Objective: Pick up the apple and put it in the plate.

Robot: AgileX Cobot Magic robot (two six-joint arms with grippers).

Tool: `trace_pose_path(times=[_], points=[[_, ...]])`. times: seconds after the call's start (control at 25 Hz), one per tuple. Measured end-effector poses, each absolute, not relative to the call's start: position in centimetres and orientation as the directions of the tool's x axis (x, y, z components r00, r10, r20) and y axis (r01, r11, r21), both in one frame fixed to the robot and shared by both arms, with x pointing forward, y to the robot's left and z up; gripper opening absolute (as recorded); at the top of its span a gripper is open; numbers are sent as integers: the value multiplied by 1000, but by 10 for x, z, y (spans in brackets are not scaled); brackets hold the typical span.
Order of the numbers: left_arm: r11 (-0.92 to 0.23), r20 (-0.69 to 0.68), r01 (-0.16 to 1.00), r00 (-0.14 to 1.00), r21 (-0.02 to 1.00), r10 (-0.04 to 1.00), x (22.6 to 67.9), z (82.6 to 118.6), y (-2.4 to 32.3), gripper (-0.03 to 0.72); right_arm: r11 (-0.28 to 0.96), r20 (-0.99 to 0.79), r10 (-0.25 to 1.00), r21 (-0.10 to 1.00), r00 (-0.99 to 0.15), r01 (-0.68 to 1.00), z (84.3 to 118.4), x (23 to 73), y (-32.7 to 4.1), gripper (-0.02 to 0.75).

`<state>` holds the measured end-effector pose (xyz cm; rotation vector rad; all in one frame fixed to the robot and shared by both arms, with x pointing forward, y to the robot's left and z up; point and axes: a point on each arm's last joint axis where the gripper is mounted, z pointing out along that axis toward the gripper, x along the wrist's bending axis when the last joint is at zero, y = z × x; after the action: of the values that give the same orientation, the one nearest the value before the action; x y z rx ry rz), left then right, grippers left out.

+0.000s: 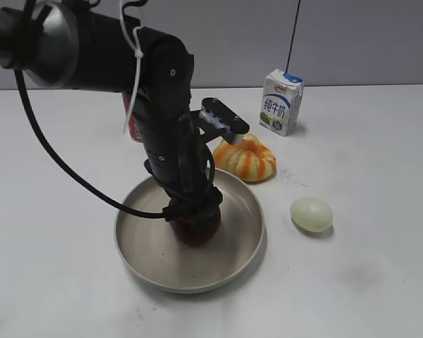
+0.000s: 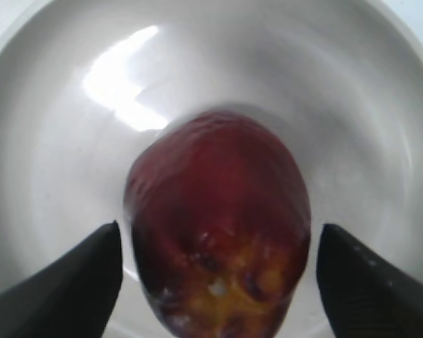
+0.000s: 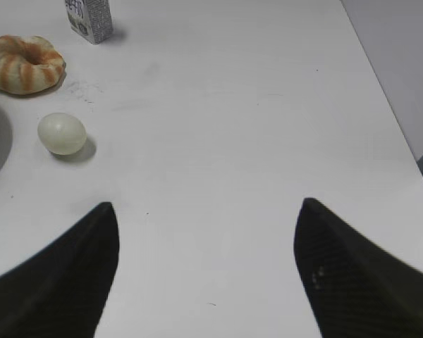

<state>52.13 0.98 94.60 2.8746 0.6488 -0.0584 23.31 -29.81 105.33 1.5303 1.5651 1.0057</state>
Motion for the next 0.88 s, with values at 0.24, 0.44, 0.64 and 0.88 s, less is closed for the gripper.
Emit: trace_pose_path(times=[0.24, 0.44, 0.64, 0.88], points=[[-882, -84, 432, 902, 188, 423, 522, 977, 14, 655, -7, 28, 999, 898, -40, 440, 1053, 233, -298, 585], [-795, -46, 551, 828, 255, 559, 542, 1033, 46, 638, -7, 28, 999, 898, -40, 440, 1053, 233, -298, 585], [-615, 18, 760, 626, 211, 780, 575, 1055, 122, 612, -7, 28, 999, 898, -40, 440, 1053, 233, -298, 585], [-377, 33, 910, 378, 171, 925, 589, 1053, 216, 578, -7, 28, 999, 898, -40, 440, 1053, 233, -298, 585]])
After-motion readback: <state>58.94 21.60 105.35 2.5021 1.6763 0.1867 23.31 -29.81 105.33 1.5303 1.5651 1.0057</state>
